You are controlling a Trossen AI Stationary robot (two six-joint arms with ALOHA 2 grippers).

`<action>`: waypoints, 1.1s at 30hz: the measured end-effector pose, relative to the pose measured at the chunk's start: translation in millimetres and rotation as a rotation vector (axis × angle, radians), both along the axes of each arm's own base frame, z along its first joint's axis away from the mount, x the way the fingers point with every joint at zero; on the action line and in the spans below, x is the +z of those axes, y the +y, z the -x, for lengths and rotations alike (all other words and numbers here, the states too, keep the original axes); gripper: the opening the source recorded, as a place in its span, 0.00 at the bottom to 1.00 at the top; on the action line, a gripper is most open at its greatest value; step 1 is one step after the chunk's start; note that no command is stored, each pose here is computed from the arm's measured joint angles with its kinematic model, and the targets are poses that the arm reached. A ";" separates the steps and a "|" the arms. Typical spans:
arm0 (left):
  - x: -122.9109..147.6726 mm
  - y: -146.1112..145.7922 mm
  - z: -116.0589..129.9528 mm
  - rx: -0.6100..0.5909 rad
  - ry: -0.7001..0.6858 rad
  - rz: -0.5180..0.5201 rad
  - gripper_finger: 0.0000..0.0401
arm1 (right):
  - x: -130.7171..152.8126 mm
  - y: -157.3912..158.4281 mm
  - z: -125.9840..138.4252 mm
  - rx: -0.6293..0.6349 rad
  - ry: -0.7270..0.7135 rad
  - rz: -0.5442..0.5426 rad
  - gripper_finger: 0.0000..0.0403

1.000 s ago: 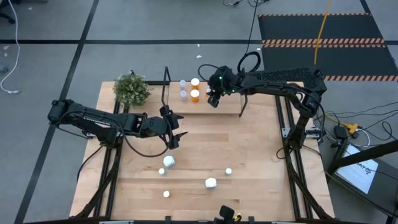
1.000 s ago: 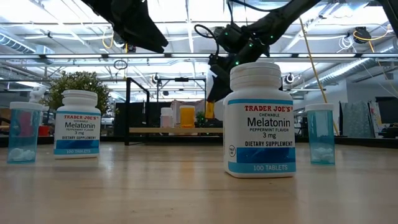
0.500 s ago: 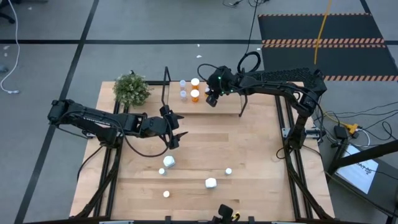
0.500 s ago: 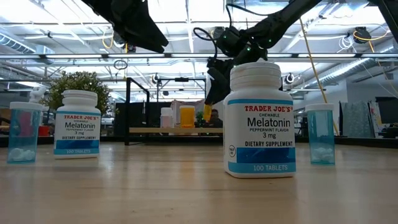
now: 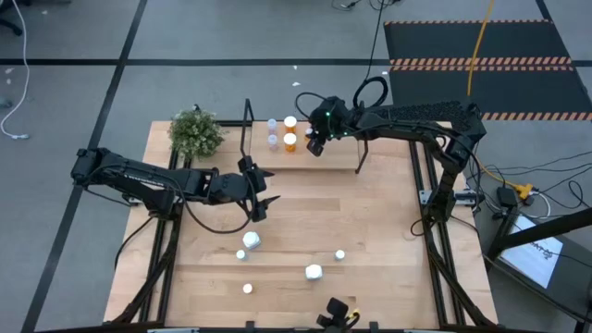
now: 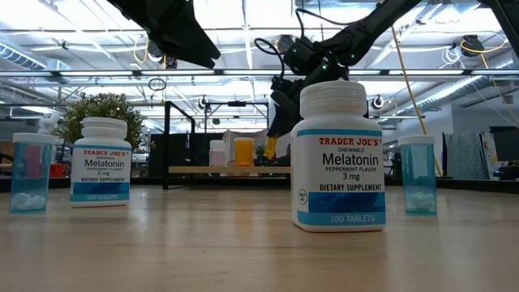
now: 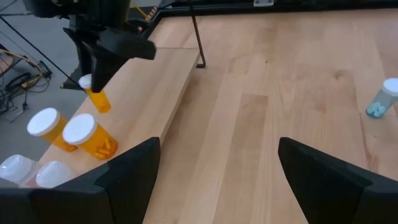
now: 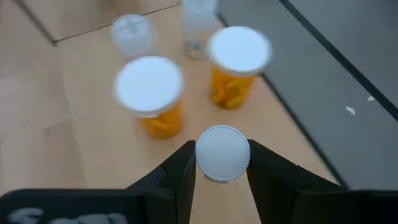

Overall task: Pick and place medicine bottles onto shelf by color
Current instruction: Put the right small orange pill bottle on the shelf

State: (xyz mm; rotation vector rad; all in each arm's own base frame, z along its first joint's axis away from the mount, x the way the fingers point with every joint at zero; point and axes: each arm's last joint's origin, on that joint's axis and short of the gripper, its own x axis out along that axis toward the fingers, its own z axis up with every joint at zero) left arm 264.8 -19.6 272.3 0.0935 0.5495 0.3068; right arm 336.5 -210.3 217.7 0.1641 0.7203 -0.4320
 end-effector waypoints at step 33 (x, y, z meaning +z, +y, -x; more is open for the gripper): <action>5.7 0.8 -3.8 -0.029 -0.062 -0.001 0.82 | -7.3 -43.5 -3.8 -0.038 -0.012 -0.017 0.31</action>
